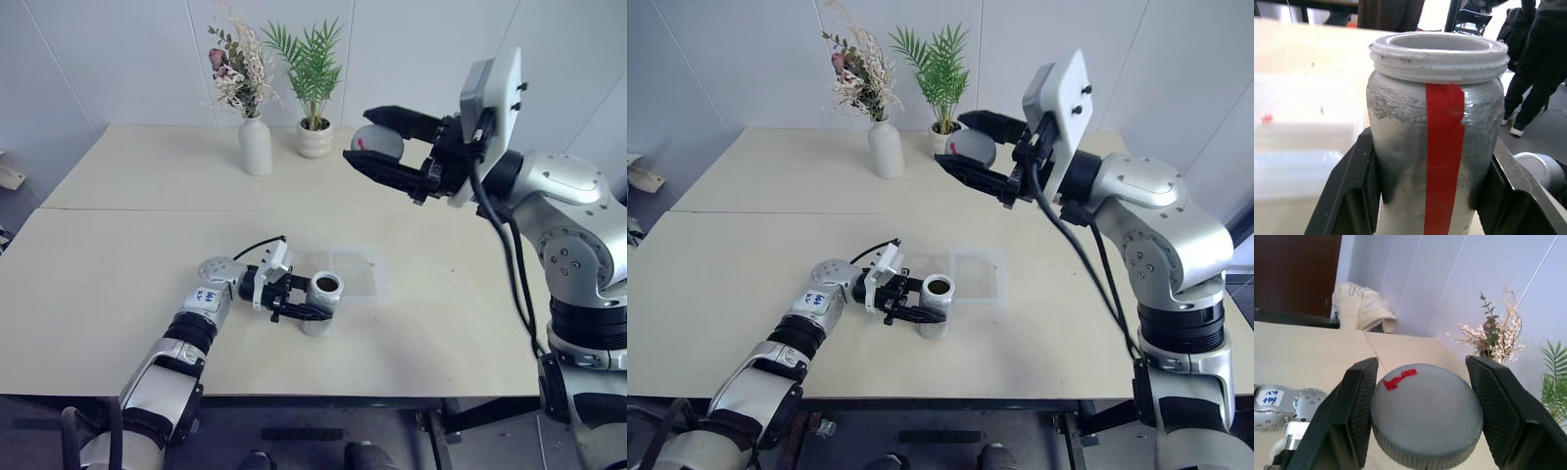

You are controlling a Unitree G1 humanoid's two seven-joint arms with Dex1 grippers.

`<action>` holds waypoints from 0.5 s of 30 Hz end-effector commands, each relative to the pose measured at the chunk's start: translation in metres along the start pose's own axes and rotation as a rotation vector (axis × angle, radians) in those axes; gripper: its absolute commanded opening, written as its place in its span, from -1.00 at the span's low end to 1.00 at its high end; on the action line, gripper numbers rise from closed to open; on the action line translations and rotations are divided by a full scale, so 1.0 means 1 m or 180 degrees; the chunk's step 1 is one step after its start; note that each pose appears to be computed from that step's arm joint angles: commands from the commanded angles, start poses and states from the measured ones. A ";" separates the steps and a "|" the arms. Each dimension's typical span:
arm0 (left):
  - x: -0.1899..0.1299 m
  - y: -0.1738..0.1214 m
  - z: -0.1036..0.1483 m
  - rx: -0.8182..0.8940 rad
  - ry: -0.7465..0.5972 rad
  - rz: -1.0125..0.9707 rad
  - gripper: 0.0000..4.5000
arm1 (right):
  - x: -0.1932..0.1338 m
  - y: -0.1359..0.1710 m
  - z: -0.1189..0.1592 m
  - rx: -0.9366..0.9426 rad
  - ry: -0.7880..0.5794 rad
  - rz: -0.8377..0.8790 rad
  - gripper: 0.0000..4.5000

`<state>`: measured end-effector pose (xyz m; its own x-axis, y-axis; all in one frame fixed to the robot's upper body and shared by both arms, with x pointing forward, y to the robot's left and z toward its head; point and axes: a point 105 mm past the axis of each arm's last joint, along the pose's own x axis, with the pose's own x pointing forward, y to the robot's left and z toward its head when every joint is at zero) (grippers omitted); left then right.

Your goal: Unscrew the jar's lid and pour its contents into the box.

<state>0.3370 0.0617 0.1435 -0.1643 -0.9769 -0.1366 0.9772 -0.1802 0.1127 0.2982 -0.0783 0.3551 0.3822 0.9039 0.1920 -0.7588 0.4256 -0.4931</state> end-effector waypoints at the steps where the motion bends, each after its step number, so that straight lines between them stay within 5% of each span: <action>1: 0.003 -0.008 0.013 0.0216 -0.0010 -0.0396 -0.09 | 0.001 0.000 0.005 -0.0103 -0.0053 0.0065 0.14; 15: -0.007 0.004 0.054 0.0440 -0.0350 -0.0154 -0.09 | -0.018 0.000 -0.009 0.0023 0.0112 -0.0244 0.14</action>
<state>0.3428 0.0590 0.1814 -0.1560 -0.9865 -0.0502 0.9670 -0.1629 0.1958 0.3061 -0.0891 0.3294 0.4529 0.8785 0.1519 -0.7697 0.4713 -0.4307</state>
